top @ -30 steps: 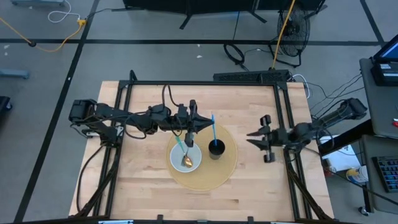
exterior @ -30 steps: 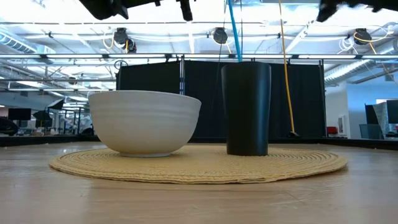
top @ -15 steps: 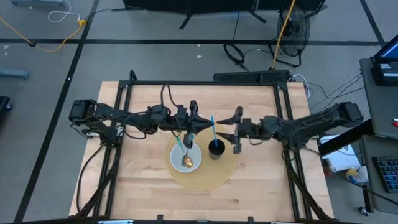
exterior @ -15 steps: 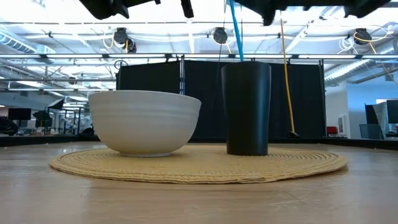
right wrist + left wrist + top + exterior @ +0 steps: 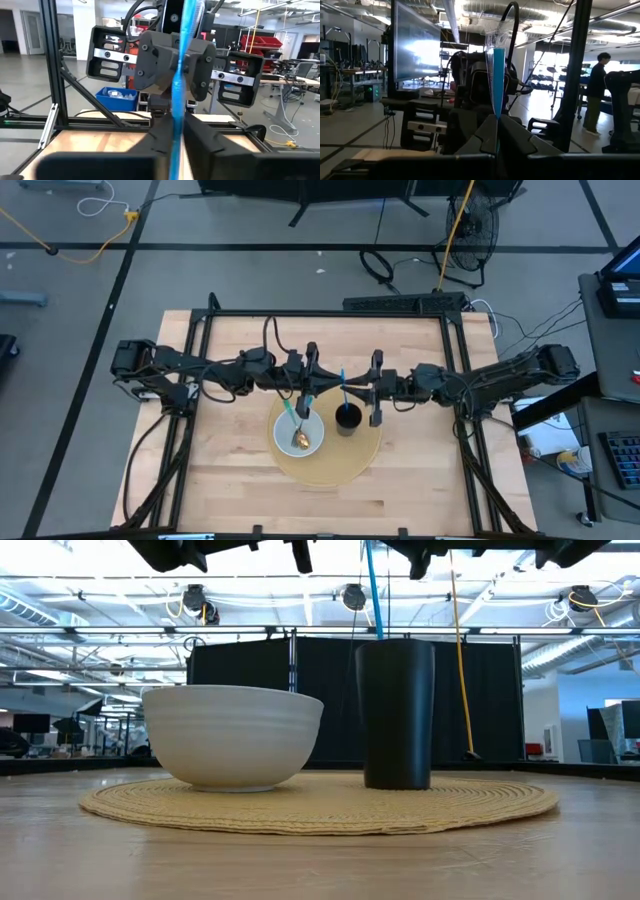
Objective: Pick & Place Utensil
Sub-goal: Put the blue straw into the black cup on the brown mat
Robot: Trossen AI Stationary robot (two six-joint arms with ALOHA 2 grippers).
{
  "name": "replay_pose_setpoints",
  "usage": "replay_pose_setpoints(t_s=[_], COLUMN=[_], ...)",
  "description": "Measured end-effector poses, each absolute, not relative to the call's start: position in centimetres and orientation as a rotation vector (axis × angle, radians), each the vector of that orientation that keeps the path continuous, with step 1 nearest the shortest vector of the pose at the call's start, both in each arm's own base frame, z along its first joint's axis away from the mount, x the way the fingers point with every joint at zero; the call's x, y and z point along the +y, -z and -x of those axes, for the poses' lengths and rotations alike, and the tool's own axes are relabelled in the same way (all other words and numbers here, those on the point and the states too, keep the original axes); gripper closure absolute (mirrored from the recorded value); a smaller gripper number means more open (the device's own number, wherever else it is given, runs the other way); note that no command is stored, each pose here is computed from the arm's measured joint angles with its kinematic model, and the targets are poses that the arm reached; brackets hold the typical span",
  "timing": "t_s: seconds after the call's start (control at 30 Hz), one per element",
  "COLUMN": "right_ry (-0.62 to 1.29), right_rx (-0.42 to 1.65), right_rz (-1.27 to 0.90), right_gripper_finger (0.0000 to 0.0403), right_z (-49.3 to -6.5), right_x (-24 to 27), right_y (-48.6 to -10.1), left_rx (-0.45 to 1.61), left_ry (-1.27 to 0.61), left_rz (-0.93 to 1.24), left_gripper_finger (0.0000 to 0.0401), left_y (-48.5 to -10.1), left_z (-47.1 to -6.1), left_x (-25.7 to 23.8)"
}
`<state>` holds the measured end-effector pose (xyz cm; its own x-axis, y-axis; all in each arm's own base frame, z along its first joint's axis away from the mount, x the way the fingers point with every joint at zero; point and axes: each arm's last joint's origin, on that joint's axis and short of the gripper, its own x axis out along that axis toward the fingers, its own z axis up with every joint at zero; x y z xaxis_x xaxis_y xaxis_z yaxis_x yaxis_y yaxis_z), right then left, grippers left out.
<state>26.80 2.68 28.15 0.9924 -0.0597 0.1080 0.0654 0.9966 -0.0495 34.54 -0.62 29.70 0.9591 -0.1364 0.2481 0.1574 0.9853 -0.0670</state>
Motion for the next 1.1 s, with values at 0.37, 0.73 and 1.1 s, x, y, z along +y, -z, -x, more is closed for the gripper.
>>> replay_pose_setpoints(t_s=[0.37, 0.73, 1.1], right_ry=[0.066, 0.091, 0.081], right_rx=[-0.110, -0.118, -0.091], right_rz=[0.056, 0.045, 0.058], right_gripper_finger=[0.0398, 0.0401, 0.0402], right_z=[-26.8, -26.8, -26.8], right_x=[2.7, 2.6, 2.9], right_y=[-28.2, -28.3, -28.0], left_rx=[-0.236, -0.259, 0.107], left_ry=[0.149, 0.132, 0.010], left_rz=[0.091, -0.008, -0.068], left_gripper_finger=[0.0361, 0.0264, 0.0190], left_y=[-29.6, -31.6, -34.7], left_z=[-34.6, -33.1, -25.0], left_x=[-0.6, -0.6, -0.2])
